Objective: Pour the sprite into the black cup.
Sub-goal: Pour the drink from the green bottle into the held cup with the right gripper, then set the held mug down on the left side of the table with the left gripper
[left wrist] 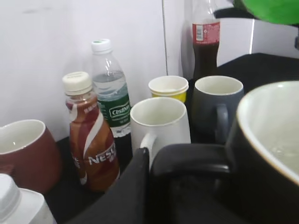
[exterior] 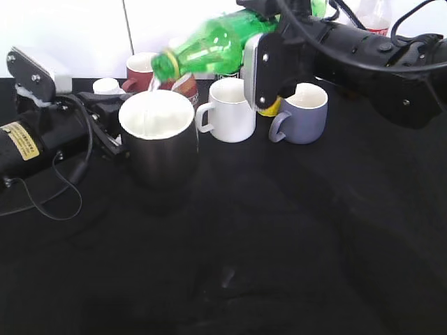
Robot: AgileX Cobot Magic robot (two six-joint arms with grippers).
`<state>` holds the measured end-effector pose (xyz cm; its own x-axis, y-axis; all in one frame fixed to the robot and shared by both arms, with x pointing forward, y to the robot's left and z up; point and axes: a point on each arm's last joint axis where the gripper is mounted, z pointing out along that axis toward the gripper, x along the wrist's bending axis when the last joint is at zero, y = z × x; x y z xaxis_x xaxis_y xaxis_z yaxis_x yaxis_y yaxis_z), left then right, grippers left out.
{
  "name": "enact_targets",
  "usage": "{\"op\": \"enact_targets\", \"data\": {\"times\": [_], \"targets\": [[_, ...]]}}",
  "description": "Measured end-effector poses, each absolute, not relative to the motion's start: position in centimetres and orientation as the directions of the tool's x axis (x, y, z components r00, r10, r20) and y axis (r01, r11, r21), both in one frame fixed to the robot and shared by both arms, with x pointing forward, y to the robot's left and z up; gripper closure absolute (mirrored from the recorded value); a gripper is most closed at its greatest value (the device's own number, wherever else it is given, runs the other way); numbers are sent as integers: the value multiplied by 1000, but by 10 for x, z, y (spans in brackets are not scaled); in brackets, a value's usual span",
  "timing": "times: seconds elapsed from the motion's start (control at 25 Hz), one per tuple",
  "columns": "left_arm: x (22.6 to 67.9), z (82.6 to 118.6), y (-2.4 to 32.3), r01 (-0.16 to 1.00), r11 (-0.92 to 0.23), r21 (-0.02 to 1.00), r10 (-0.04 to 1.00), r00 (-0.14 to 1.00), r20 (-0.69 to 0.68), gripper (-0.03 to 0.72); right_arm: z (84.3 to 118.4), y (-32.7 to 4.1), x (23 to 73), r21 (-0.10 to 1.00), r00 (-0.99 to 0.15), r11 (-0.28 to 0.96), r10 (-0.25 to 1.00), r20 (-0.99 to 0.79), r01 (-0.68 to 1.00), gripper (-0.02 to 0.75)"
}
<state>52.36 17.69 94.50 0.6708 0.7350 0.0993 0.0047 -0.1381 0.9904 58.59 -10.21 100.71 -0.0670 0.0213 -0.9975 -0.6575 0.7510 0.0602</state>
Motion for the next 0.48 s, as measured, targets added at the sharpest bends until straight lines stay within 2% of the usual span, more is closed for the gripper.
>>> {"op": "enact_targets", "data": {"times": [0.12, 0.2, 0.28, 0.36, 0.4, 0.48], "targets": [[525, 949, 178, -21, -98, 995, 749, 656, 87, 638, 1007, -102, 586, 258, -195, 731, 172, -965, -632, 288], [525, 951, 178, -32, -80, 996, 757, 648, 81, 638, 1007, -102, 586, 478, -338, 669, 340, -878, -569, 288], [525, 951, 178, -33, -78, 996, 758, 647, 80, 638, 1010, -101, 585, 692, -464, 539, 513, -722, -481, 288], [526, 952, 179, -31, -74, 997, 763, 642, 77, 638, 1014, -101, 584, 860, -568, 352, 647, -510, -370, 288], [527, 952, 180, -28, -66, 997, 775, 628, 69, 638, 1015, -101, 584, 920, -610, 256, 690, -390, -298, 289], [532, 953, 187, -11, -25, 1000, 830, 557, 27, 638, 1015, -101, 584, 974, -653, 130, 725, -221, -186, 289]]}}
